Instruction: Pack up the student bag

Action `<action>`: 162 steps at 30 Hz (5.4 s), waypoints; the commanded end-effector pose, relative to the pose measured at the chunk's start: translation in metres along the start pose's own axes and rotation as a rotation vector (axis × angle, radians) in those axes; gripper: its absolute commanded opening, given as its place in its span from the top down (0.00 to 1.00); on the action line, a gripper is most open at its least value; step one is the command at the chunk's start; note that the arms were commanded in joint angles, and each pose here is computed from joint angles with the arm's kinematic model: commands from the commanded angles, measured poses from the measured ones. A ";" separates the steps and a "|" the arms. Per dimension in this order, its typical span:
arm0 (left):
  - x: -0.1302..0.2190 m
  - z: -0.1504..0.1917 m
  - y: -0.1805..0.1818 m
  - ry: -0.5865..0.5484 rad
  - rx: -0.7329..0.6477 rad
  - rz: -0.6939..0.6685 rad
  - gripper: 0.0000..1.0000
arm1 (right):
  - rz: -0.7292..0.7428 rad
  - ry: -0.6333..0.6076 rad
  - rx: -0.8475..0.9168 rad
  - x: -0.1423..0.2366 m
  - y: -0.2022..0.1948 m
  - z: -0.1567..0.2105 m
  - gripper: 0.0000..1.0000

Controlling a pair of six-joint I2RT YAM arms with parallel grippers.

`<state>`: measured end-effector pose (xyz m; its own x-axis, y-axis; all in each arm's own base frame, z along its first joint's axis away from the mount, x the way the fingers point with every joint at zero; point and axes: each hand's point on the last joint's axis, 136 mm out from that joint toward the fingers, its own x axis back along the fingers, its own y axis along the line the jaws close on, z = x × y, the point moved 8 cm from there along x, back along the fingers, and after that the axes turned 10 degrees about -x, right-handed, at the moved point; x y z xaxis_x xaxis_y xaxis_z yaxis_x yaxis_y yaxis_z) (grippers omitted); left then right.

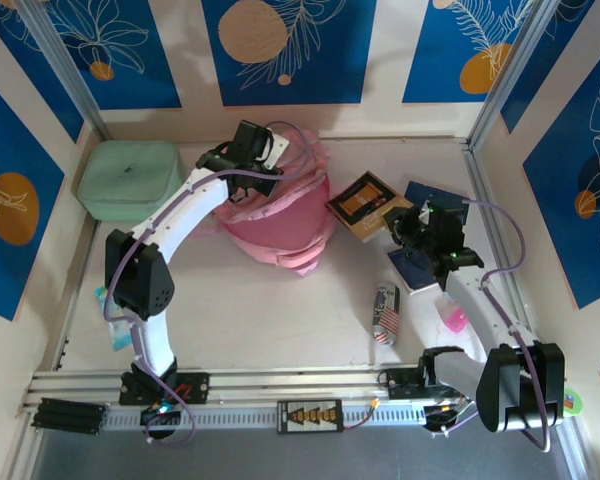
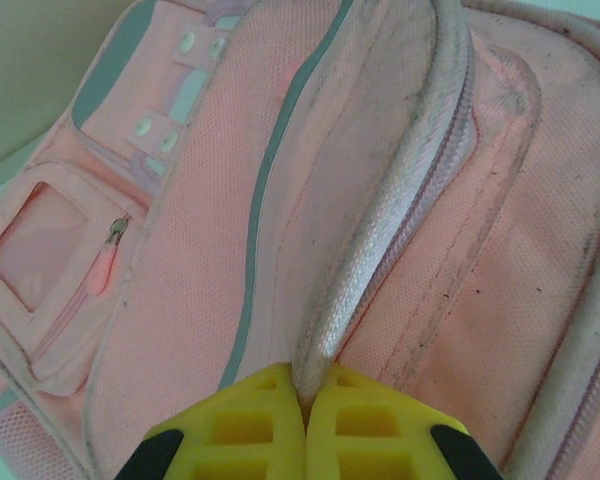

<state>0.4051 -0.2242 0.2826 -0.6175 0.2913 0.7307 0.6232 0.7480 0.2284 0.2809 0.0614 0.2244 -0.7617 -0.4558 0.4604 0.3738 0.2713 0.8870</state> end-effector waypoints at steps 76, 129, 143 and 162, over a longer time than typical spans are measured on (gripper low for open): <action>0.000 -0.014 -0.046 -0.151 0.204 0.403 0.79 | 0.299 -0.165 0.099 -0.044 0.010 0.017 0.33; -0.079 0.202 0.060 0.062 1.241 0.027 0.75 | 0.274 0.372 0.179 -0.108 -0.025 0.066 0.45; -0.052 0.182 0.058 0.038 1.169 0.102 1.00 | 0.305 0.372 0.176 -0.154 -0.033 0.042 0.56; -0.051 0.150 -0.007 -0.010 1.226 0.285 1.00 | 0.396 0.182 0.327 -0.126 0.010 -0.030 0.54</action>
<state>0.3584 -0.1406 0.1248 -0.4954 0.4548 0.7402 -0.1658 0.7869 -0.5944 0.4161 0.1031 0.1470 -0.4707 -0.4829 0.7384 0.4292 0.6059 0.6698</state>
